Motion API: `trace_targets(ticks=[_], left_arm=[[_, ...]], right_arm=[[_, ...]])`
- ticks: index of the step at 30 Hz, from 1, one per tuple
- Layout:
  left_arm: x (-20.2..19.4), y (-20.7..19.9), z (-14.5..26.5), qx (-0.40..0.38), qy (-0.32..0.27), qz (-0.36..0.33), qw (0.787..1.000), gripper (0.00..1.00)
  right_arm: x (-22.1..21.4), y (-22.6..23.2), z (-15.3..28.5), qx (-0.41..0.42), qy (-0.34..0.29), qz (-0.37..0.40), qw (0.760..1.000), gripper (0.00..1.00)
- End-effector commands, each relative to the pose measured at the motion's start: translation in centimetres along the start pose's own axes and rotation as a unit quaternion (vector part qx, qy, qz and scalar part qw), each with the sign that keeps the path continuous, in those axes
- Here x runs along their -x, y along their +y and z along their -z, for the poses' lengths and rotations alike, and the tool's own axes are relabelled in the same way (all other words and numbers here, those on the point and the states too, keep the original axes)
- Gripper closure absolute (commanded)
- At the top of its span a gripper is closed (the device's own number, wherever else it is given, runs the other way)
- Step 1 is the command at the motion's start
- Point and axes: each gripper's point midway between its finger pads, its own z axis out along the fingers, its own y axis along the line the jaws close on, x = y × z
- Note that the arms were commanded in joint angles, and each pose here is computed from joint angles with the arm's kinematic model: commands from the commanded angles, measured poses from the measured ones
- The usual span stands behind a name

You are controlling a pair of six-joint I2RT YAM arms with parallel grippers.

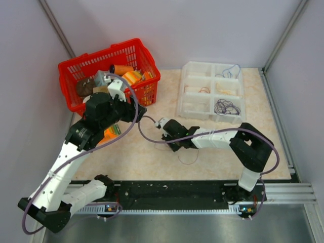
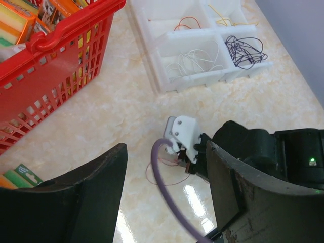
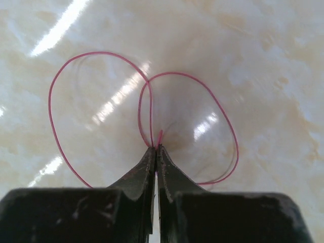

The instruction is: Untangle the cables

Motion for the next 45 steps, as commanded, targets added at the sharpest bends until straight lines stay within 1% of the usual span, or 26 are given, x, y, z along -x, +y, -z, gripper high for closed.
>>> trace_targets(ticks=[1,6,9,12,15,19,23,27,30,33,38,39,40,45], left_arm=[[2.5,0.0,1.0,0.007,-0.053,-0.004,0.999,0.32],[3.0,0.5,1.5,0.024,-0.068,0.001,0.997,0.33],[3.2,0.9,1.9,0.035,-0.076,0.001,0.997,0.33],[3.2,1.4,2.1,0.05,-0.081,0.003,0.995,0.33],[3.0,1.4,2.1,0.046,-0.079,0.006,0.996,0.33],[3.1,1.4,2.2,0.048,-0.08,0.006,0.996,0.33],[2.9,1.3,2.1,0.045,-0.078,0.007,0.996,0.33],[3.0,1.2,2.1,0.041,-0.079,0.005,0.996,0.33],[3.0,1.2,2.0,0.042,-0.078,0.004,0.996,0.33],[2.9,0.5,1.9,0.021,-0.072,0.002,0.997,0.33],[2.6,0.0,1.8,0.007,-0.066,0.001,0.998,0.32],[2.6,-0.1,1.8,0.004,-0.065,0.0,0.998,0.32],[2.6,-0.3,1.9,-0.001,-0.066,-0.001,0.998,0.32],[2.5,-1.0,1.8,-0.02,-0.055,-0.005,0.998,0.31]], right_arm=[[-2.3,-3.0,2.1,-0.009,0.011,-0.073,0.997,1.0],[2.3,-4.8,6.1,-0.005,-0.08,-0.137,0.987,1.0],[4.9,-6.2,8.7,-0.006,-0.131,-0.184,0.974,1.0],[7.9,-8.1,11.5,-0.019,-0.184,-0.213,0.96,1.0],[10.9,-9.9,14.3,-0.028,-0.23,-0.228,0.946,1.0],[15.7,-11.7,18.4,-0.039,-0.289,-0.227,0.929,1.0],[21.3,-14.5,24.0,-0.082,-0.367,-0.239,0.895,1.0],[26.1,-18.3,29.5,-0.147,-0.437,-0.24,0.854,1.0],[28.6,-22.0,32.1,-0.209,-0.47,-0.245,0.822,1.0],[30.7,-25.4,33.0,-0.241,-0.497,-0.246,0.797,1.0],[32.2,-31.1,31.0,-0.305,-0.506,-0.241,0.77,1.0],[32.1,-32.1,29.8,-0.312,-0.501,-0.24,0.771,1.0],[32.4,-33.1,29.5,-0.318,-0.511,-0.24,0.762,1.0],[32.3,-37.4,25.3,-0.349,-0.496,-0.246,0.756,1.0]])
